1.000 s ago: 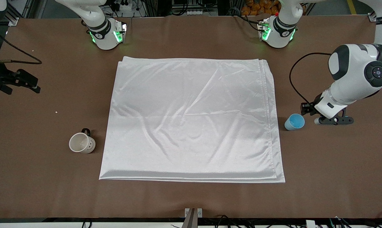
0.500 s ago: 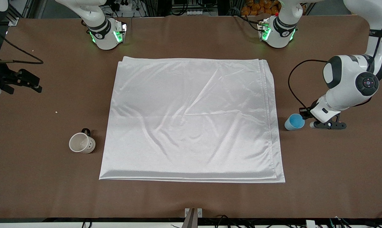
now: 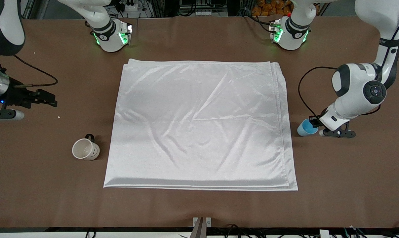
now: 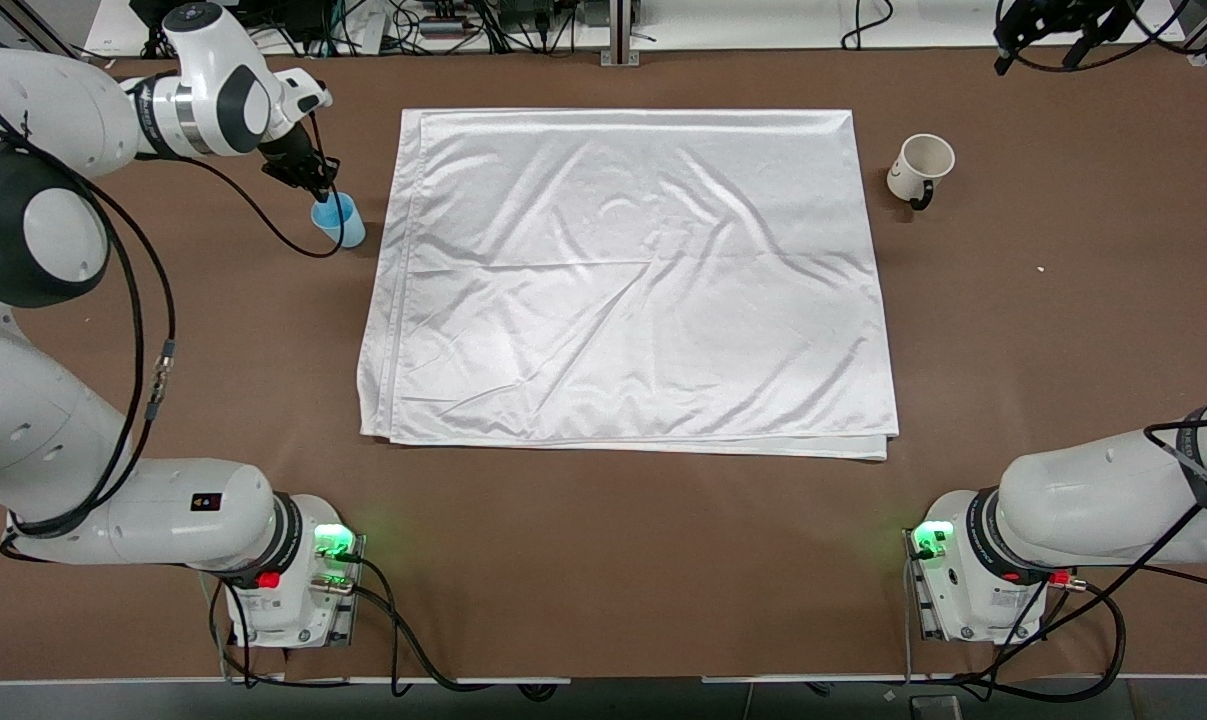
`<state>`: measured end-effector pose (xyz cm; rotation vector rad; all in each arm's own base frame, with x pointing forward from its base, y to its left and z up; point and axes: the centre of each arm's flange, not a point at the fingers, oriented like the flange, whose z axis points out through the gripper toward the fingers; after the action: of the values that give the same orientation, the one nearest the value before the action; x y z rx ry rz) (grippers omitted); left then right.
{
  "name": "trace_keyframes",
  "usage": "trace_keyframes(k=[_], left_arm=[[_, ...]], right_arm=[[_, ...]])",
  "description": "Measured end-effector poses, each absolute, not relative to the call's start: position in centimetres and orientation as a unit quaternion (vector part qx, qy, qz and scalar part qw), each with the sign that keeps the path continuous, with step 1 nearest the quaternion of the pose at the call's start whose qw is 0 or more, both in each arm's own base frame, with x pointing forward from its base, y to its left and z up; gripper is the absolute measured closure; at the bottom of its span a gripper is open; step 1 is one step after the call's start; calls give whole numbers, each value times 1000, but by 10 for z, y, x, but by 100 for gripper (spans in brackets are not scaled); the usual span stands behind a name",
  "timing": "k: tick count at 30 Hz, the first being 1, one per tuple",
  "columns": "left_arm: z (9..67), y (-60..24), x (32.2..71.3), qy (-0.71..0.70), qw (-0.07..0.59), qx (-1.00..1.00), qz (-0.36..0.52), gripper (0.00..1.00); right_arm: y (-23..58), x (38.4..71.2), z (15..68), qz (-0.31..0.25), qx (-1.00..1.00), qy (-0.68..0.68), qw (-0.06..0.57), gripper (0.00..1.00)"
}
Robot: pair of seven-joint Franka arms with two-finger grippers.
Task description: Place blue cup into white mug on cloth
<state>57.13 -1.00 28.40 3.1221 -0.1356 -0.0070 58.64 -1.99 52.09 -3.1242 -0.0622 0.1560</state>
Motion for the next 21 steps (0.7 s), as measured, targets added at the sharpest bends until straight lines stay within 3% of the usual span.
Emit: trace_keyframes(k=[2,6,9,21], left_arm=[[282,-11,572,-45,8,999,-2,88],[280,-13,572,-46,9,999,-1,86],[281,-14,572,-47,9,999,0,78],[266,-36,576,-50,13,999,13,75]], right_arm=[[-20,589,504,52,-998,-20,7,0],[-20,590,468,51,-998,-20,7,0],[-20,587,441,56,-998,-20,7,0],[-18,566,348,25,-999,-20,6,0]])
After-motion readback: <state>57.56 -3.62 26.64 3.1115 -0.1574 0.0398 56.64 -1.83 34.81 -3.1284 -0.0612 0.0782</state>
